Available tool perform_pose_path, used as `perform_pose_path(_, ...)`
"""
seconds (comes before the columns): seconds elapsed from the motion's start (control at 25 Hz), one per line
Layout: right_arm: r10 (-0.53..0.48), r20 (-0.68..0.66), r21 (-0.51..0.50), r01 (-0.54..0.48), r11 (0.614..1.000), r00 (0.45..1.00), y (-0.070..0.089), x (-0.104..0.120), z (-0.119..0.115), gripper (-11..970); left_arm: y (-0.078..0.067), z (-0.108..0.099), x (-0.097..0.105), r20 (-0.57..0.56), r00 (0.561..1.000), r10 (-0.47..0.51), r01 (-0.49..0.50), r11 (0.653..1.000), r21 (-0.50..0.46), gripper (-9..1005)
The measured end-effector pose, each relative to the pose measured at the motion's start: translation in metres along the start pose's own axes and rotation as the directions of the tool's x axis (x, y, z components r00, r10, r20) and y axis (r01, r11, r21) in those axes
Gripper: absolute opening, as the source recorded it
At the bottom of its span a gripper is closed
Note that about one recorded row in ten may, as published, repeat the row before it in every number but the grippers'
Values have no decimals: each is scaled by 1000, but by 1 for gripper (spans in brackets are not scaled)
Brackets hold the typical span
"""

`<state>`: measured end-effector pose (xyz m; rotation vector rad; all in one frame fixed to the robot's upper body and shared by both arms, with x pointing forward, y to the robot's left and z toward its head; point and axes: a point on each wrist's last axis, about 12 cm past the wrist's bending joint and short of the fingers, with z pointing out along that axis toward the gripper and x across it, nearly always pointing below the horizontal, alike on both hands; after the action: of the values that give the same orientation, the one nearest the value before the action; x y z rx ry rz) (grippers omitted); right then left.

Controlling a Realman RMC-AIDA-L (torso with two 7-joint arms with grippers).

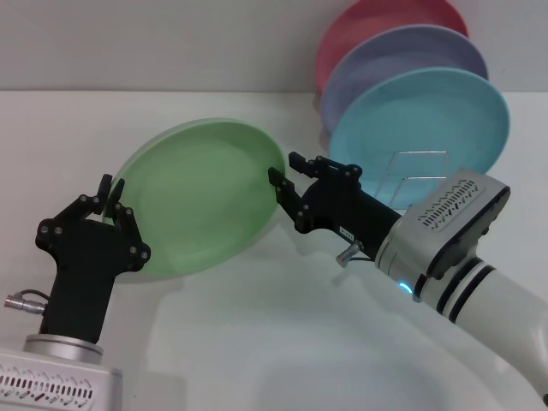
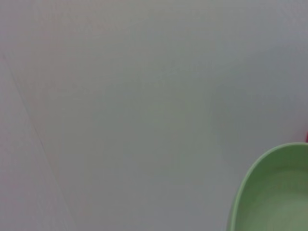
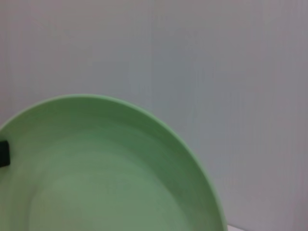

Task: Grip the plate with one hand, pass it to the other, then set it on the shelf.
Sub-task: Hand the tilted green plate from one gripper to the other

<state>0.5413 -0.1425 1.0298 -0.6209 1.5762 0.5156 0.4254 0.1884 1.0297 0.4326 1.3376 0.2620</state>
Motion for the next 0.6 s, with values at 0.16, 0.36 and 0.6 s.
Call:
perform_pose_path(0.16, 0, 0, 0, 0, 1000, 1000, 0, 0, 0, 331, 0, 0, 0, 2, 1000, 0, 0, 1000, 1, 40)
perform_pose_path(0.36, 0, 1, -1, 0, 1000, 1000, 0, 0, 1, 262, -1, 0, -1, 6, 1000, 1, -1, 1000, 5, 40)
perform_pose_path(0.6, 2, 2, -2, -2, 1000, 1000, 1, -1, 1, 226, -1, 0, -1, 7, 1000, 1, -2, 1000, 5, 40)
